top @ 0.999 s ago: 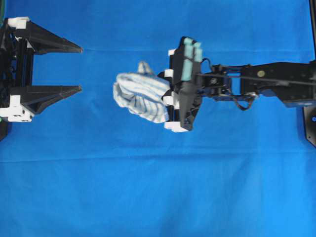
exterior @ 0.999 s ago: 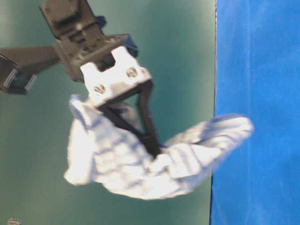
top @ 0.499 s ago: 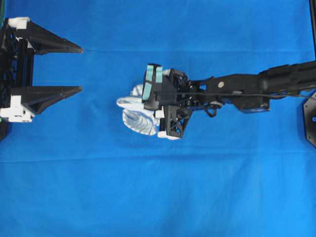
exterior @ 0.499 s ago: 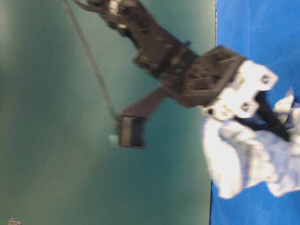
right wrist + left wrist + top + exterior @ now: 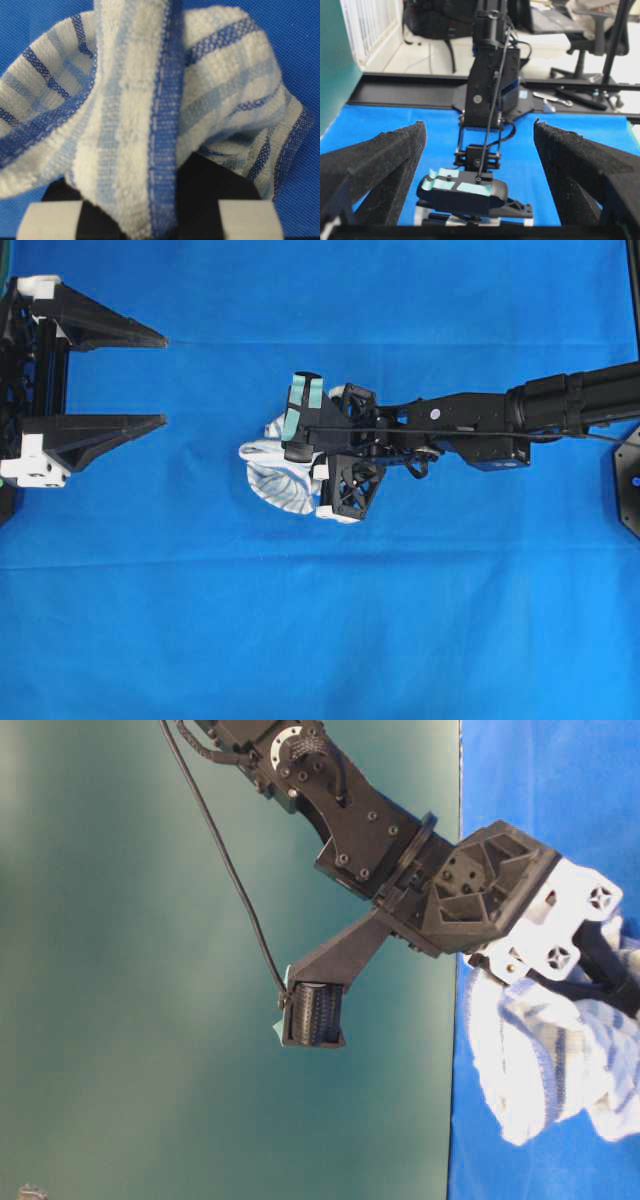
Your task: Hand over the towel.
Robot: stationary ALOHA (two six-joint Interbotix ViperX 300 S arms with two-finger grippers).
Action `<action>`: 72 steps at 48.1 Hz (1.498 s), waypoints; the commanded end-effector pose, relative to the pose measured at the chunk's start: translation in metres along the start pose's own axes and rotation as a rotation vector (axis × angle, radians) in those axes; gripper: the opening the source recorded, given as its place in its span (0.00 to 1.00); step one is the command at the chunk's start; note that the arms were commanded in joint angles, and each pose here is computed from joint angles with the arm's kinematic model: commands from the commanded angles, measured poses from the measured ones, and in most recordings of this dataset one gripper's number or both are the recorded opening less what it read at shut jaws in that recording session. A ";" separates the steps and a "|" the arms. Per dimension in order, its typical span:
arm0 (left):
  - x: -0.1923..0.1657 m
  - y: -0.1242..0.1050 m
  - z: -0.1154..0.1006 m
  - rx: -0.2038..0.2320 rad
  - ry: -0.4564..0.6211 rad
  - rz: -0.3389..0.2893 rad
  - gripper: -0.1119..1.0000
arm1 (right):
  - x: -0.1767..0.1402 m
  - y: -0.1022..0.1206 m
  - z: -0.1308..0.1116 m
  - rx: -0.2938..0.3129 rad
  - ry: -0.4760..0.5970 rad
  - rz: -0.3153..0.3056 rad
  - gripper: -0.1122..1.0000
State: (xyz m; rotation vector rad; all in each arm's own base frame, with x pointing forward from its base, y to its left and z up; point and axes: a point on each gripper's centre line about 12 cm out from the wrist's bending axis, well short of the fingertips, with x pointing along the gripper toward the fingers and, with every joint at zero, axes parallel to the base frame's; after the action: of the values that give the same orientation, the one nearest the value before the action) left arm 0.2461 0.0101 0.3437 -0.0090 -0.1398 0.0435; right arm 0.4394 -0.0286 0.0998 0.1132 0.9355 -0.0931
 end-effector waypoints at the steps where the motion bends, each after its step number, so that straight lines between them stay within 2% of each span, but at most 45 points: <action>1: 0.001 0.000 0.004 0.001 -0.014 -0.002 0.94 | -0.006 -0.001 0.008 0.013 -0.012 0.000 0.15; 3: 0.001 0.000 0.005 0.001 -0.015 -0.002 0.94 | -0.006 -0.001 0.007 0.016 -0.012 0.000 0.21; 11: 0.001 0.000 0.005 0.001 -0.015 -0.002 0.94 | -0.020 -0.001 0.012 0.017 -0.025 0.000 0.64; 14: 0.000 0.000 0.006 0.001 -0.018 -0.002 0.94 | -0.036 0.000 0.019 0.012 -0.052 0.002 0.73; 22: 0.001 0.000 0.005 0.001 -0.017 -0.002 0.94 | -0.089 0.001 0.040 -0.012 -0.172 0.004 0.71; 33: 0.001 0.000 0.005 0.001 -0.015 -0.002 0.94 | -0.178 0.002 0.062 -0.073 -0.404 -0.007 0.72; 40: 0.001 0.000 0.005 0.003 -0.018 -0.002 0.94 | -0.215 0.002 0.058 -0.107 -0.535 -0.012 0.72; 47: 0.002 0.000 0.004 0.003 -0.014 -0.001 0.94 | -0.247 0.003 0.048 -0.114 -0.694 0.001 0.72; 57: 0.003 0.000 0.001 0.003 -0.005 -0.001 0.94 | -0.265 0.004 0.039 -0.117 -0.805 0.012 0.72; 72: -0.006 0.000 0.003 0.003 0.012 -0.002 0.94 | -0.272 0.002 0.028 -0.114 -0.789 0.009 0.72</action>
State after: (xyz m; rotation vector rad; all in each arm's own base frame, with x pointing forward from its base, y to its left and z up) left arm 0.2448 0.0100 0.3393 -0.0065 -0.1152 0.0429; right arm 0.3096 -0.0217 0.3247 -0.0280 0.1808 -0.0634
